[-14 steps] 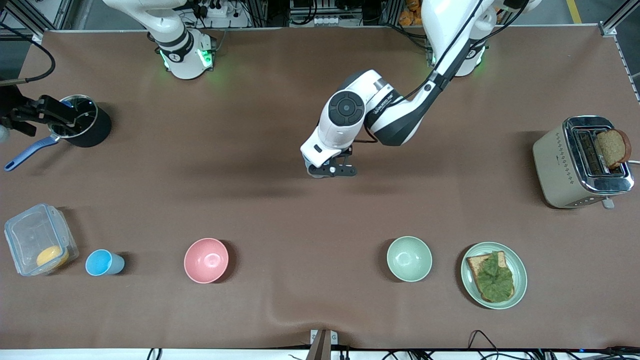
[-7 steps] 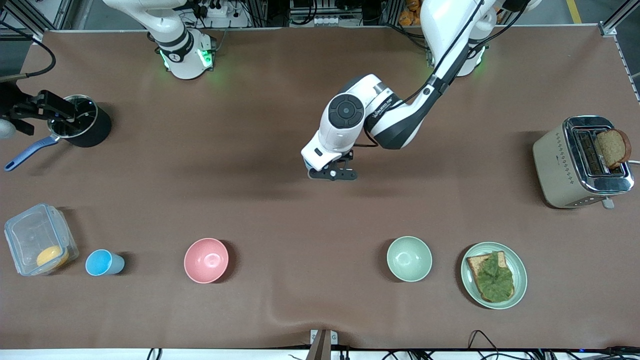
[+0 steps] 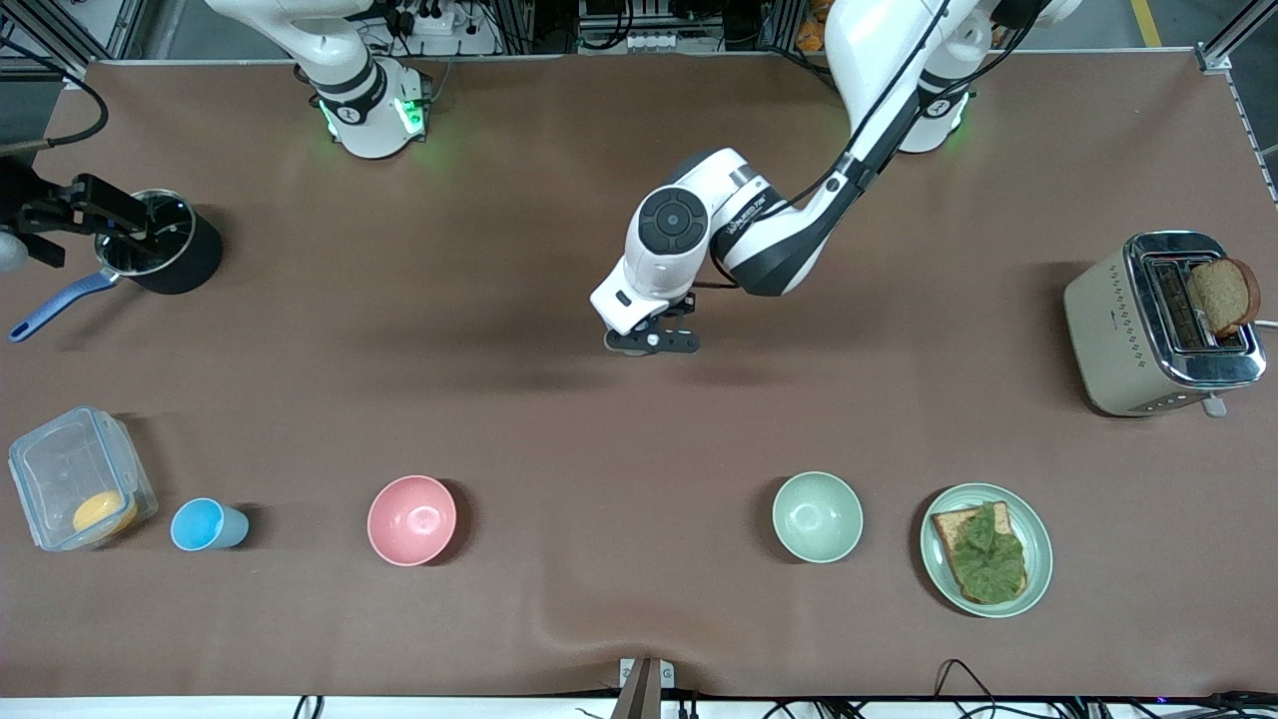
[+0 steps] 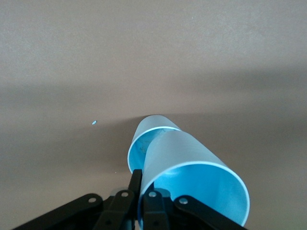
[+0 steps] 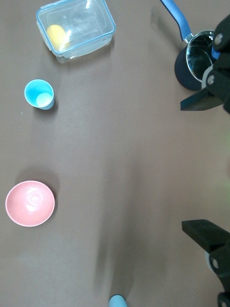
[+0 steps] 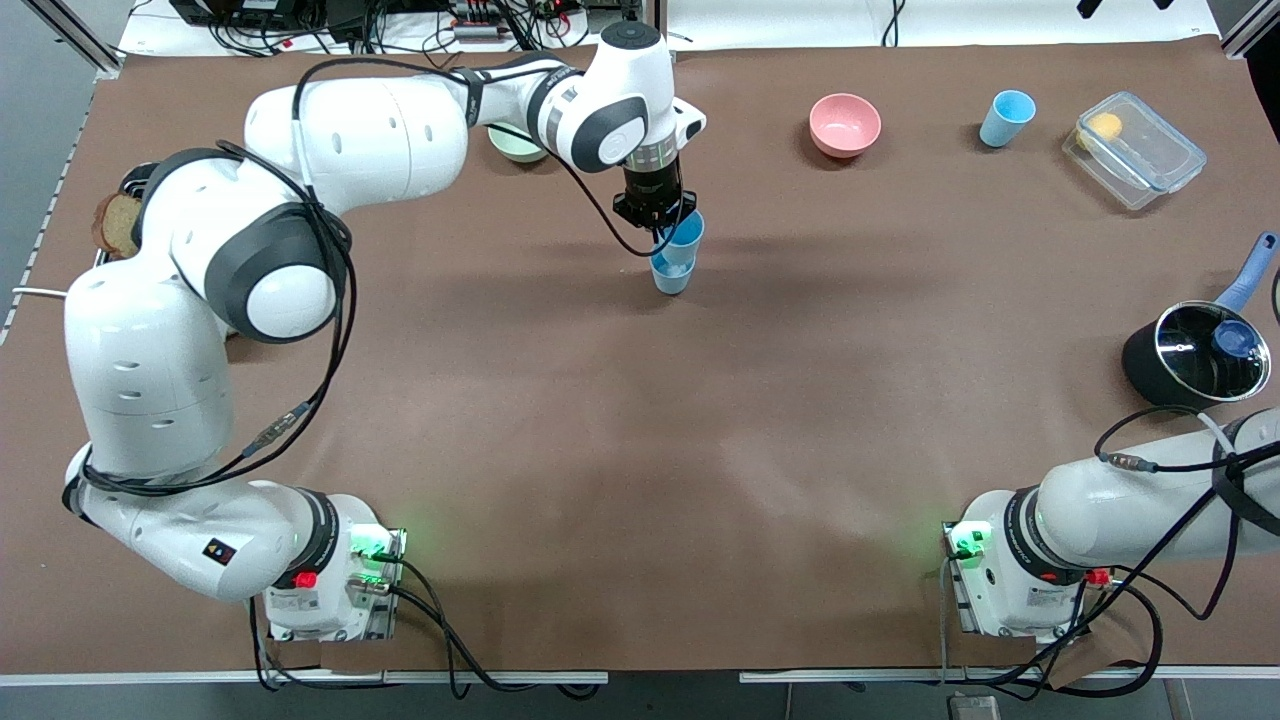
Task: Stack blue cups with both arms
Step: 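Lower the held cup into the tissue cup with the left gripper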
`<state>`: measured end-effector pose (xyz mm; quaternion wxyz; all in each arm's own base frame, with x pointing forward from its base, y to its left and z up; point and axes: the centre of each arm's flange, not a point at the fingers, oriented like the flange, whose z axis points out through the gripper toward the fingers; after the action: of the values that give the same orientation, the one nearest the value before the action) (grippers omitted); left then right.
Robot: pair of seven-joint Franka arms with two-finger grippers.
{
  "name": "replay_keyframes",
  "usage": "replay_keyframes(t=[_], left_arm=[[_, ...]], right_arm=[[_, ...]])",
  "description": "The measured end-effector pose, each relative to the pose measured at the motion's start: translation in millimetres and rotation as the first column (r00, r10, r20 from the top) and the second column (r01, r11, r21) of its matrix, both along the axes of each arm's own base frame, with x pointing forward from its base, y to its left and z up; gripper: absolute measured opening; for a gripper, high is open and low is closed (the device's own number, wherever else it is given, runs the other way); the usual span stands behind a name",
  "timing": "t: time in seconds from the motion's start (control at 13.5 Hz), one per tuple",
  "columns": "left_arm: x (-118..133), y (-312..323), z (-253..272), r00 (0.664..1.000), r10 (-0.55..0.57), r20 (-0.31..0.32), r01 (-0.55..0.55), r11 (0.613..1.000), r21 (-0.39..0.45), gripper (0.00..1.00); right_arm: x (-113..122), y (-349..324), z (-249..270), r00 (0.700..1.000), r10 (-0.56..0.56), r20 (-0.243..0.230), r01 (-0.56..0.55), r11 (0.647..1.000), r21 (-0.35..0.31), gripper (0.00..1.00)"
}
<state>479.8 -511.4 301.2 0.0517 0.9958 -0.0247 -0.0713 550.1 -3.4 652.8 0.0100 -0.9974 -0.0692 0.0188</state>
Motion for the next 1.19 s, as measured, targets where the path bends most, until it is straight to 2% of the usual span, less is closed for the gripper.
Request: replay_keyframes(t=[0.3, 1.19], left_arm=[[-0.7, -0.3, -0.7, 1.000, -0.001, -0.001, 0.001, 1.000, 0.001, 0.04], [-4.6, 0.3, -8.5, 1.000, -0.005, -0.012, 0.006, 1.000, 0.012, 0.04]], right_arm=[[5.2, 6.3, -2.9, 1.000, 0.012, 0.012, -0.012, 1.000, -0.001, 1.00], [10.1, 5.2, -12.7, 1.000, 0.010, -0.002, -0.010, 1.000, -0.003, 1.00]])
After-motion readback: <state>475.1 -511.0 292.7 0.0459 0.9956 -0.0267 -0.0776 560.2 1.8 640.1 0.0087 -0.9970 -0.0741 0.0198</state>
